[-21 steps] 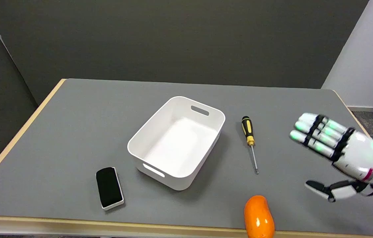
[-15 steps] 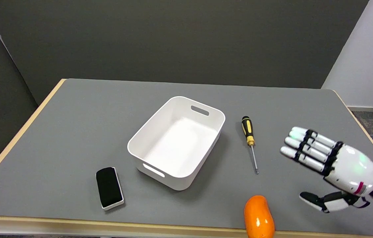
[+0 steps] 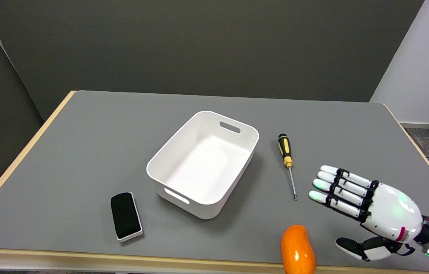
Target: Pick up mango.
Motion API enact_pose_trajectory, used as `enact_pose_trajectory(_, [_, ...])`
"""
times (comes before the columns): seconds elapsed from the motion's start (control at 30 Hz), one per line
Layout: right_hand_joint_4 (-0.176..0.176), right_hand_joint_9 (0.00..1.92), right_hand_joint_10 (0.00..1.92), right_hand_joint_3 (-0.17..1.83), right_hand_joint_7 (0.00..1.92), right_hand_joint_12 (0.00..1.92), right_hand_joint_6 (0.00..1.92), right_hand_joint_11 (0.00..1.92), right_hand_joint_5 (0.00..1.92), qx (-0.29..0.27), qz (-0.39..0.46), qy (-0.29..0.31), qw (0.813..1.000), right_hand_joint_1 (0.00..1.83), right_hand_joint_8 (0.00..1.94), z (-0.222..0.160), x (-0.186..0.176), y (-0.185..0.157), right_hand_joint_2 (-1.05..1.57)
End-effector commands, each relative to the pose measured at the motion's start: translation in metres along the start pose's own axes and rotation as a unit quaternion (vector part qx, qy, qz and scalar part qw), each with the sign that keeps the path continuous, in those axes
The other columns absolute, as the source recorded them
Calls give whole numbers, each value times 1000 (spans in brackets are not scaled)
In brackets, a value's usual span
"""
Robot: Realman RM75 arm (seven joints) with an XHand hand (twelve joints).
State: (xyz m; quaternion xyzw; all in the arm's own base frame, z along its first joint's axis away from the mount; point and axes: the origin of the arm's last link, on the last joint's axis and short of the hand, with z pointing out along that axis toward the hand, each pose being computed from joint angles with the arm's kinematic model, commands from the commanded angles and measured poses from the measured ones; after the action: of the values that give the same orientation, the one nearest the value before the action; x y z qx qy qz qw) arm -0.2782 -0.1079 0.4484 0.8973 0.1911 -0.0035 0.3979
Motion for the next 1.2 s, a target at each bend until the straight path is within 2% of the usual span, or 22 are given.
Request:
enact_pose_trajectory(0.03, [7,-1,12,861,-1,237,-1,-1,-1,59,29,-48,997,745,-1,12,-14,-18,520])
enact_pose_trajectory(0.3, [6,-1,-1,860,-1,169,-1,-1,-1,65,51,-76,994,789,-1,8,-18,-21,530])
enact_pose_trajectory(0.77, [-6,-1,-1,858,-1,171,-1,-1,-1,85,57,-67,992,790,-1,15,-10,-27,529])
enact_pose_trajectory(1.2, [-32,-1,4,885,-1,206,-1,-1,-1,59,67,-42,995,757,-1,27,-9,-30,543])
